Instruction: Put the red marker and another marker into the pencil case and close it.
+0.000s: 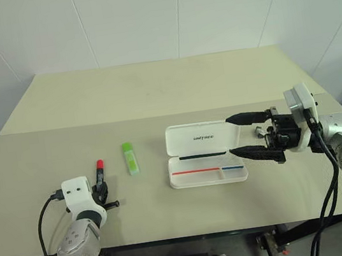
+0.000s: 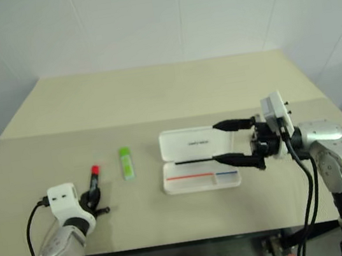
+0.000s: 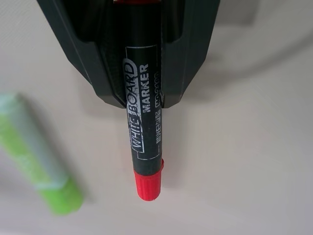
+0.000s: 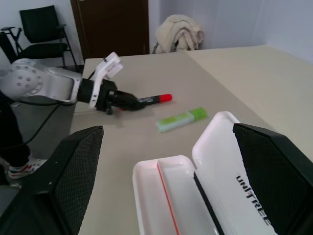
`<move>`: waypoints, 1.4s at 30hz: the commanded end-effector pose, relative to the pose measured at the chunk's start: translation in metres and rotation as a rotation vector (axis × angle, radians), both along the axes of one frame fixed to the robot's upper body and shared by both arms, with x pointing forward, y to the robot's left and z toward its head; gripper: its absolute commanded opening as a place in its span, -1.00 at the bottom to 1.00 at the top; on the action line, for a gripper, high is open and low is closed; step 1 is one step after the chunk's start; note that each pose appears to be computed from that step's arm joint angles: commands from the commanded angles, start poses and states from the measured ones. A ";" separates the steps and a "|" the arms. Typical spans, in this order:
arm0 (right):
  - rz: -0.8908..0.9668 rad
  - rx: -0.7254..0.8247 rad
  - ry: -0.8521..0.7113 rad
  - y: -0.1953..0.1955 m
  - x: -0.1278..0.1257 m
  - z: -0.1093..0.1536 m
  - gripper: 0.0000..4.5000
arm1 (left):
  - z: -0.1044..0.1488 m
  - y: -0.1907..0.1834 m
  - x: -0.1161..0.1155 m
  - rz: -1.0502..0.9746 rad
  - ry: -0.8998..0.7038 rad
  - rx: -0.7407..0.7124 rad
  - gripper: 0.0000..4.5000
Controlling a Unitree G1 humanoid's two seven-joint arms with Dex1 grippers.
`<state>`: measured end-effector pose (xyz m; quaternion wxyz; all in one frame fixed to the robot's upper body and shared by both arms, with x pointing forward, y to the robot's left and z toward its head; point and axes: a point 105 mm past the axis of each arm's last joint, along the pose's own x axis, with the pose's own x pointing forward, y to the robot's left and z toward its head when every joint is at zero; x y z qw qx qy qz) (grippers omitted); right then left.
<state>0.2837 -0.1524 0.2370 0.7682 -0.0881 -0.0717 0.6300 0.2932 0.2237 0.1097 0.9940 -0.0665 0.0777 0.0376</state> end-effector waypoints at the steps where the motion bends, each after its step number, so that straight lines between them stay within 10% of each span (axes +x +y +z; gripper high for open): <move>1: 0.037 -0.003 -0.043 0.000 -0.008 0.011 1.00 | 0.022 -0.002 0.005 -0.072 -0.118 0.019 -0.71; 29: -0.288 -0.139 -0.031 -0.078 0.008 -0.038 1.00 | 0.095 -0.065 -0.020 -1.243 -0.386 0.360 -0.71; 42: -0.351 -0.127 -0.050 -0.078 -0.004 -0.038 1.00 | 0.091 -0.135 0.021 -1.437 -0.432 0.461 -0.71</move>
